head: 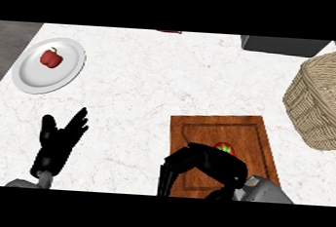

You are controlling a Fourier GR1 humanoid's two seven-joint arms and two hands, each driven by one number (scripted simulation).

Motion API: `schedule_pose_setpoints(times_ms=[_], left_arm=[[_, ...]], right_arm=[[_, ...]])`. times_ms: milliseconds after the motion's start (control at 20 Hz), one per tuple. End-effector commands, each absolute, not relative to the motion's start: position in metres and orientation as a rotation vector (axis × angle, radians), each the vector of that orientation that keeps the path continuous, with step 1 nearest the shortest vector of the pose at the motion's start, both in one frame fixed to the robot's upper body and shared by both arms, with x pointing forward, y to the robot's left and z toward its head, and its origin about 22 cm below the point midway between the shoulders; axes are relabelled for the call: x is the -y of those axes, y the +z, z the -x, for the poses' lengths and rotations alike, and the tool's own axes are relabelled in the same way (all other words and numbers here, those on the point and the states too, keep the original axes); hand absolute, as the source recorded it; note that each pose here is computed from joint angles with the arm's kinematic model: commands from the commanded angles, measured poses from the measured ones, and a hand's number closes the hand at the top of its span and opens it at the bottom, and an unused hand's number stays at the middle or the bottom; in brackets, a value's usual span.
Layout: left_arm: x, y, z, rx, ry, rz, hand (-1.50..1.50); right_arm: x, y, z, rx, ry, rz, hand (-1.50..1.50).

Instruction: Pick the tomato from the cutting board and place it in the basket

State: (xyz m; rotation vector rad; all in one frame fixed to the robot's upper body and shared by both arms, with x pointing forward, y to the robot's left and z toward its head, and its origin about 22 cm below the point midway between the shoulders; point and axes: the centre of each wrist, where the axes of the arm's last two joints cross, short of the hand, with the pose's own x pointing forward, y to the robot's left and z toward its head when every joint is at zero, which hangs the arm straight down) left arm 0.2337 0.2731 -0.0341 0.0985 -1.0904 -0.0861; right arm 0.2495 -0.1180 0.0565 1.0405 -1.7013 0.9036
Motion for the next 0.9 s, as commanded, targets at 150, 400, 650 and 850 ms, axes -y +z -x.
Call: schedule_pose_setpoints(times_ms=[150,400,650,850], left_arm=[[-0.297,-0.058,-0.204,0.996,-0.019,-0.166,0.00],[-0.302,-0.056,-0.198,1.008,-0.016,-0.178,0.00],[-0.302,-0.058,-0.188,0.978,-0.025,-0.180,0.00],[-0.304,-0.046,-0.204,1.013,-0.025,-0.169,0.00]], right_arm=[[0.114,0.080,-0.215,1.760,1.301,-0.914,-1.50],[0.144,0.163,-0.257,2.010,1.534,-0.274,-1.50],[0.173,0.234,-0.256,1.971,1.767,-0.042,-1.50],[0.198,0.295,-0.283,1.873,1.879,0.042,-1.50]])
